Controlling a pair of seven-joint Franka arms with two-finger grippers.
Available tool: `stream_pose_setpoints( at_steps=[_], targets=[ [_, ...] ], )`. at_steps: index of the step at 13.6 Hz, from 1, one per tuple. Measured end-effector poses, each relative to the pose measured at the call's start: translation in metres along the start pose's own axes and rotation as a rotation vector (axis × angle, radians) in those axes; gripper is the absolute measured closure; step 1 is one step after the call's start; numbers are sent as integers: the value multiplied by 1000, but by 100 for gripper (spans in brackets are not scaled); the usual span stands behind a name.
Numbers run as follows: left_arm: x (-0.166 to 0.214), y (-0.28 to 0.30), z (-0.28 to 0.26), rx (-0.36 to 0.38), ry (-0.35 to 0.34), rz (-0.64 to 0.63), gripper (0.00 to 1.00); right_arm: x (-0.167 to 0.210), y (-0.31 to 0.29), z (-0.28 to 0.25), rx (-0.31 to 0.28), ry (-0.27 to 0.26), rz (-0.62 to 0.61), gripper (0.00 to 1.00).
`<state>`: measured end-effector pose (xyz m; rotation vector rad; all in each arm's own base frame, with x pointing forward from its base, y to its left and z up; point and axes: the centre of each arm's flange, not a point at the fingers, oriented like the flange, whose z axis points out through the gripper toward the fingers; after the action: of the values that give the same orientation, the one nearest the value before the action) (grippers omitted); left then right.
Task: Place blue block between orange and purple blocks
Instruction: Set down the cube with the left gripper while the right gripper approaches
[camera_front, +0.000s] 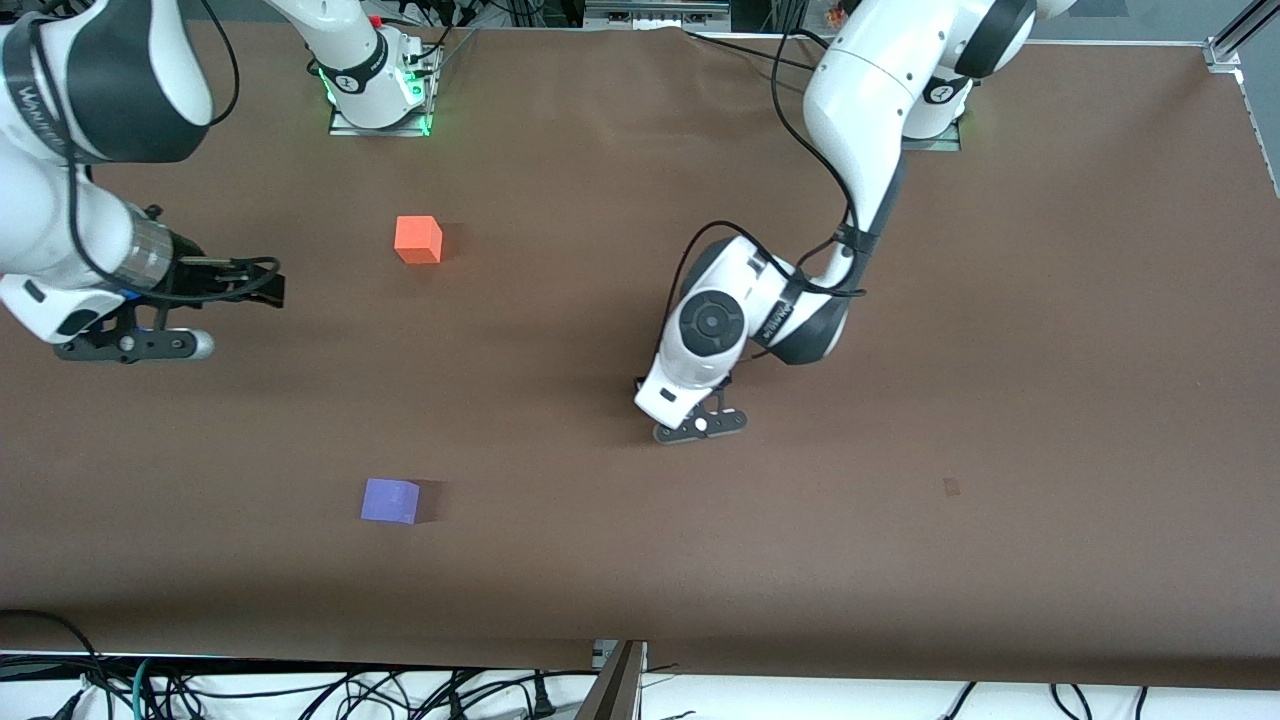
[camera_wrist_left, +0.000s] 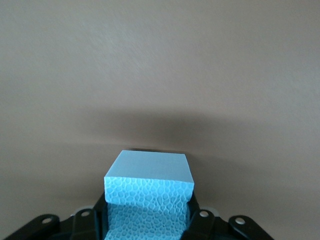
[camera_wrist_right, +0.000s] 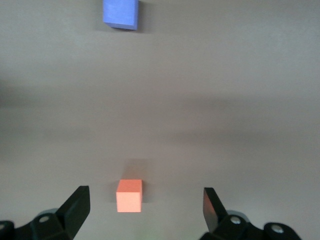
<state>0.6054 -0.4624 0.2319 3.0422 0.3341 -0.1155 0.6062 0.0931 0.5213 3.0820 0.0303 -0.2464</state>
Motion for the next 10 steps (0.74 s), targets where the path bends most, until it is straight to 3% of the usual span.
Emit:
stream_pose_setpoints(
  at_steps=[10],
  targets=[
    [-29,35,28,-69,58,-52,43,17,-56,24,4,49,11,0]
  ],
)
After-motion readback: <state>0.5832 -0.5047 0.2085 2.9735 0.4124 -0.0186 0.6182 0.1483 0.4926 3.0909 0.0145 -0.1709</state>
